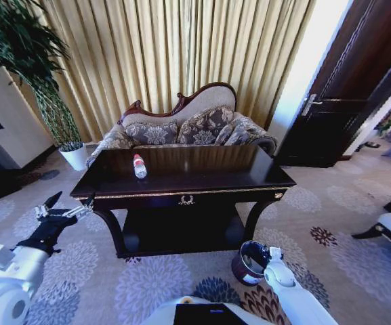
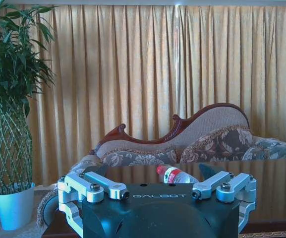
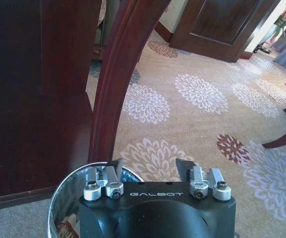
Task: Move to the front of the table and place the trash on the table into the trash bin.
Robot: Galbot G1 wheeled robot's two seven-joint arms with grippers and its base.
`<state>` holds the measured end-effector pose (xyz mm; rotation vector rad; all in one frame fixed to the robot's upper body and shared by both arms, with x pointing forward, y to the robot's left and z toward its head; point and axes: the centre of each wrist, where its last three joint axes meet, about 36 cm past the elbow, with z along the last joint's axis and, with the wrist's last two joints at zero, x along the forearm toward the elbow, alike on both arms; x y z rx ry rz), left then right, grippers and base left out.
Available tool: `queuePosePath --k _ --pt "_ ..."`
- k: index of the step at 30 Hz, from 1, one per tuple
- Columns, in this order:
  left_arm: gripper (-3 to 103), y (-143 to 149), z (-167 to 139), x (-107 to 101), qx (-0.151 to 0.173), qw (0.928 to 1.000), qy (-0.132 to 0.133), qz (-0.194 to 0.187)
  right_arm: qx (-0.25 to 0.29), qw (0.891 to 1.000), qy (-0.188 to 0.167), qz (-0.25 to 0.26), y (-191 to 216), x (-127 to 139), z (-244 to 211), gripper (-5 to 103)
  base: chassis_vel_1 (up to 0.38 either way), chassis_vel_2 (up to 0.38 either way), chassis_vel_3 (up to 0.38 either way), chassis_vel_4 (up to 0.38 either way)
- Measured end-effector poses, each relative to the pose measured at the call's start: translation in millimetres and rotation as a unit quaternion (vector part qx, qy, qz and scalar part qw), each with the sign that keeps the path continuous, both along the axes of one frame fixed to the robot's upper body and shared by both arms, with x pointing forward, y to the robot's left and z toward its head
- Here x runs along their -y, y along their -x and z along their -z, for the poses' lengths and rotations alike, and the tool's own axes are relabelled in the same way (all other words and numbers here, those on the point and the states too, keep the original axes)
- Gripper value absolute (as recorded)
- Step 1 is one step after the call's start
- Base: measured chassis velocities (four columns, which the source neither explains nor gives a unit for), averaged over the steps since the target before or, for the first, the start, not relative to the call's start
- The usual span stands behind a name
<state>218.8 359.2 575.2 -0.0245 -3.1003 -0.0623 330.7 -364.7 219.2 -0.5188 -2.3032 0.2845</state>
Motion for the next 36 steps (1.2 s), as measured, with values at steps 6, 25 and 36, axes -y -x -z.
queuePosePath --k 6,25,36 --pt "100 0.2 0.3 0.1 0.001 1.0 0.001 0.0 0.001 1.0 -0.003 0.001 1.3 -2.7 -0.5 86 0.0 0.0 0.0 0.0" --pt "100 0.0 0.3 0.3 0.001 1.0 0.002 0.001 0.021 0.999 -0.029 0.016 -3.0 -7.9 -13.9 100 0.0 0.0 0.0 0.0" --pt "100 2.3 1.9 -0.1 0.01 0.9999 0.01 -0.002 0.197 0.973 -0.104 -0.057 -9.6 -51.5 -170.4 100 0.0 0.0 0.0 0.0"
